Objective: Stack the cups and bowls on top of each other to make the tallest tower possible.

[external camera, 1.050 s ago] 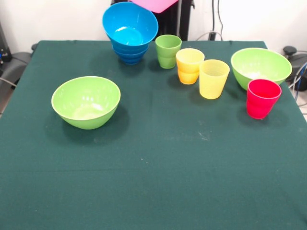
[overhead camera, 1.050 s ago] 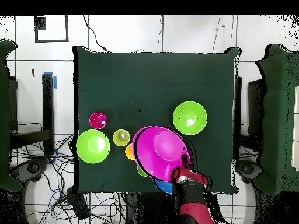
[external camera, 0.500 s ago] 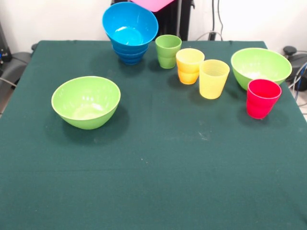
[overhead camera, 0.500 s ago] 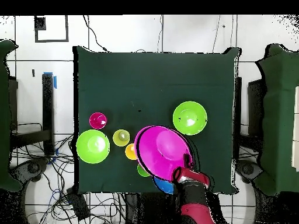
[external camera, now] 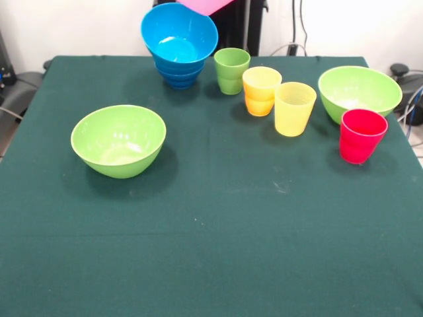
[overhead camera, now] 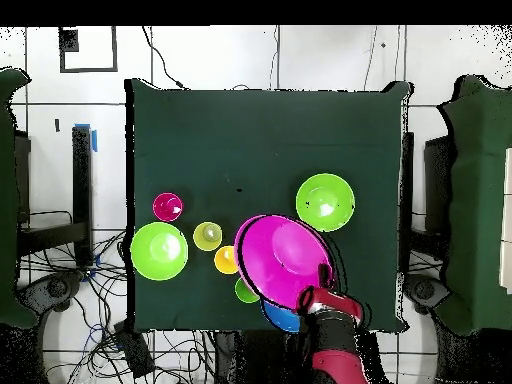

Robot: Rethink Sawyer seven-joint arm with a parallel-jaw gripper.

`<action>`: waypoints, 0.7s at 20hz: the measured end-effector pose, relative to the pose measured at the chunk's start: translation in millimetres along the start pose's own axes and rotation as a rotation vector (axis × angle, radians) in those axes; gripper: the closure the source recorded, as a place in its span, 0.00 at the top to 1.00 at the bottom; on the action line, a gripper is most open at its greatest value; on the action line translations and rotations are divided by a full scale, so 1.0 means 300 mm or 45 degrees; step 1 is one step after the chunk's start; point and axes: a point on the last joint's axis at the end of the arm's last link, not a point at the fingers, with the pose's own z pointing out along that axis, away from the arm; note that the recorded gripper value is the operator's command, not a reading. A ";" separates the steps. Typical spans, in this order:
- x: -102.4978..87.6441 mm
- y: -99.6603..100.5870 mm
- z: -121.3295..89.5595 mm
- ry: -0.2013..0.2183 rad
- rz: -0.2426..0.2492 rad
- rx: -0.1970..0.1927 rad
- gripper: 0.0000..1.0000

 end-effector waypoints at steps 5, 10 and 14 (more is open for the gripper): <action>-0.010 -0.003 -0.006 -0.018 -0.019 0.017 0.00; -0.014 -0.005 -0.009 -0.027 -0.028 0.026 0.00; -0.016 -0.007 -0.010 -0.031 -0.029 0.031 0.00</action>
